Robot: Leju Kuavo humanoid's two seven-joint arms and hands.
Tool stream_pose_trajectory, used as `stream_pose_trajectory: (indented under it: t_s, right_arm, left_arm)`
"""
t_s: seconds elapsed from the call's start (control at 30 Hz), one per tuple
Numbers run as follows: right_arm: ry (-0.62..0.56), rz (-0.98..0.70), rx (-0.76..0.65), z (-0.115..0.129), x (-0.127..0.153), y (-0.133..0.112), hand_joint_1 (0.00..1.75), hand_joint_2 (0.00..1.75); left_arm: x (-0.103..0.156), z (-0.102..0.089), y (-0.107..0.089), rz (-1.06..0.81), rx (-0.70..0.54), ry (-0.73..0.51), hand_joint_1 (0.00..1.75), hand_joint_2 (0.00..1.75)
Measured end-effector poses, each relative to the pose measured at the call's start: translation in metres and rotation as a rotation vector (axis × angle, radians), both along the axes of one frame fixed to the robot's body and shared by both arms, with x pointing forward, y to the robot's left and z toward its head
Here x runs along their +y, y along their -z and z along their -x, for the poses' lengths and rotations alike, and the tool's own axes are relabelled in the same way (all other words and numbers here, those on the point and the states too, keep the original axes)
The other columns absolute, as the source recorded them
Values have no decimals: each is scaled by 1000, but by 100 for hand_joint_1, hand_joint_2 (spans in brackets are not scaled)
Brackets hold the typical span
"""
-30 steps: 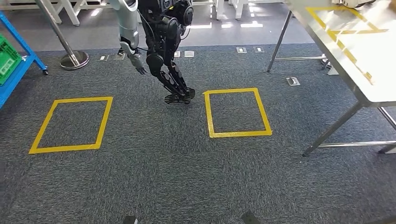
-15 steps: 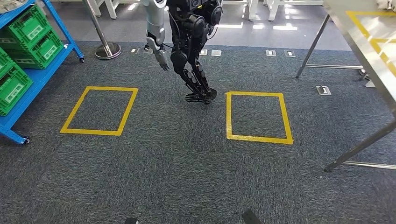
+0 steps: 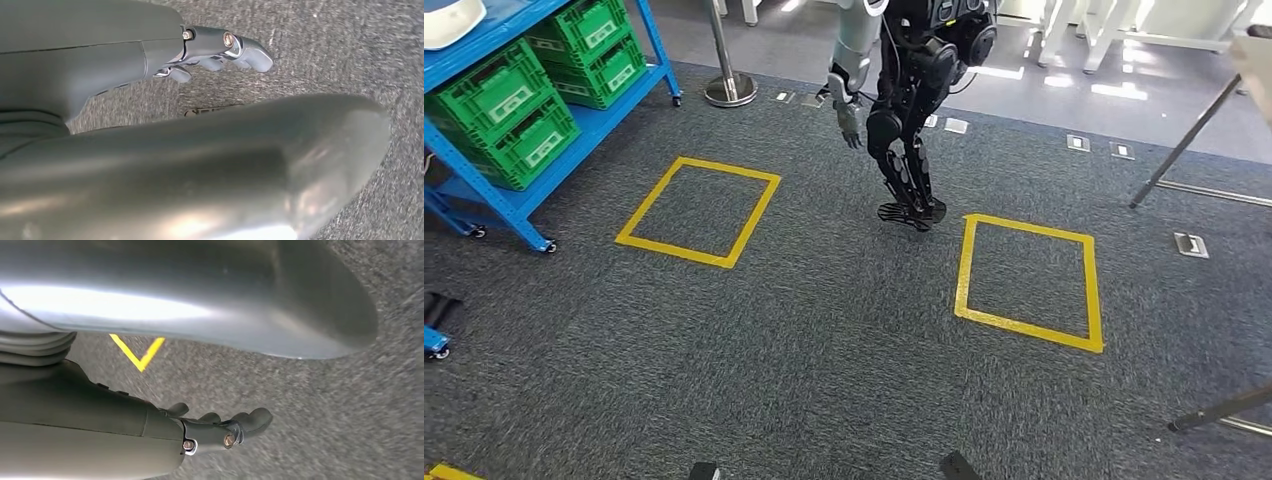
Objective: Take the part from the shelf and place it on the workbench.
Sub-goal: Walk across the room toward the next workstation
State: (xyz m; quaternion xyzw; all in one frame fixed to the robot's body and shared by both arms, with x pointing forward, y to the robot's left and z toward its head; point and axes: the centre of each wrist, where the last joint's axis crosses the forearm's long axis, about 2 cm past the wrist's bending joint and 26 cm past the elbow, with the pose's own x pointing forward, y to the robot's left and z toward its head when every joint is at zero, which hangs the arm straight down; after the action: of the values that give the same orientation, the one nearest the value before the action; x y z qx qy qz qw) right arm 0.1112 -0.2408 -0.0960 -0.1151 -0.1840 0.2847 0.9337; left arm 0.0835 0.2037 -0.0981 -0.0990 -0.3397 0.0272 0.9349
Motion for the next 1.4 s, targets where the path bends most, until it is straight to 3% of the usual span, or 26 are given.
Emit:
stream_pose_trajectory:
  t_s: [0.2,0.33,1.3,1.4]
  right_arm:
    - [-8,-10,-5,-2,1,-1,0,0]
    - [-10,-15,-10,-3,1,-1,0,0]
    - [-19,-23,-11,-4,3,-1,0,0]
    - [-17,-24,-4,-1,3,0,0,0]
  left_arm:
    - [0,1,0,1,6,2,0,0]
    - [1,0,0,2,6,4,0,175]
    - [2,0,0,-9,65,41,0,175]
    - [2,-2,0,-7,62,43,0,44]
